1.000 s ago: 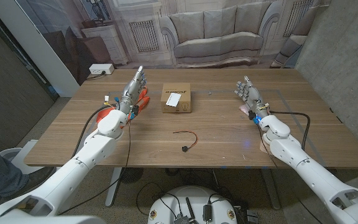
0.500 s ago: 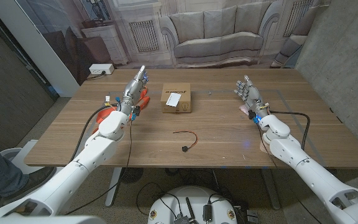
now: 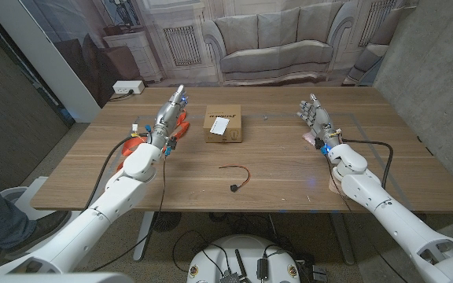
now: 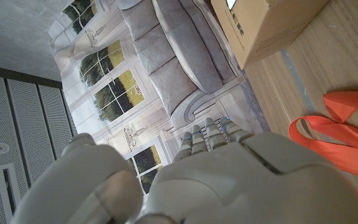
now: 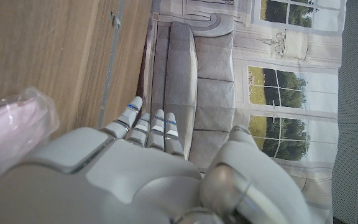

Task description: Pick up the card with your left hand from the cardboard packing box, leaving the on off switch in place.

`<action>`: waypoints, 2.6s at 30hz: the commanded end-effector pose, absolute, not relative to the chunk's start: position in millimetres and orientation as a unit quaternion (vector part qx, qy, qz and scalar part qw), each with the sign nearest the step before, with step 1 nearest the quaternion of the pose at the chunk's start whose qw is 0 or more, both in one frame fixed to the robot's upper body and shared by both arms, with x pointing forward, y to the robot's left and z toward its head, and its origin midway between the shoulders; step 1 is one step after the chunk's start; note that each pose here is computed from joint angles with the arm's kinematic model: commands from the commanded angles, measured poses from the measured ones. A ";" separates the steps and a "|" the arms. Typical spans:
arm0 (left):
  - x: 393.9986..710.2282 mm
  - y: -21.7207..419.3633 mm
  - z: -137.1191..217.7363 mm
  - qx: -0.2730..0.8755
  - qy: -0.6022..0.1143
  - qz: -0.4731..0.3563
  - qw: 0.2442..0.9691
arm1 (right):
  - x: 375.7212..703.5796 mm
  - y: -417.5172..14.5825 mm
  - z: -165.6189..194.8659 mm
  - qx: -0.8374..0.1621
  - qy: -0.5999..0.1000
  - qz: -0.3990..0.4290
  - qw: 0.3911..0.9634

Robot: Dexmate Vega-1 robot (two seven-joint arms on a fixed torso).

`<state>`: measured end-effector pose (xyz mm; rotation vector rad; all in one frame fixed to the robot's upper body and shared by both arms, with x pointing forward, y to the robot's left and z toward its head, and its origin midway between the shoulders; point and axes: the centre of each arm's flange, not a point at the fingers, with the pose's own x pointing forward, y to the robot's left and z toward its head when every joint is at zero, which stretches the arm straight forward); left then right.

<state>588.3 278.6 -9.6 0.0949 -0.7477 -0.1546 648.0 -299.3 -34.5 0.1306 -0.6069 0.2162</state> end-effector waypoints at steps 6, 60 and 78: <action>572.3 291.1 -22.5 0.056 -0.373 -0.060 0.924 | 647.9 -293.9 -35.9 0.071 -0.296 0.106 0.947; 545.4 295.0 -46.3 0.077 -0.389 -0.026 0.918 | 627.4 -299.3 -23.9 0.063 -0.324 0.110 0.938; 538.5 292.1 -55.2 0.103 -0.410 0.021 0.906 | 628.4 -301.3 -29.6 0.068 -0.322 0.109 0.938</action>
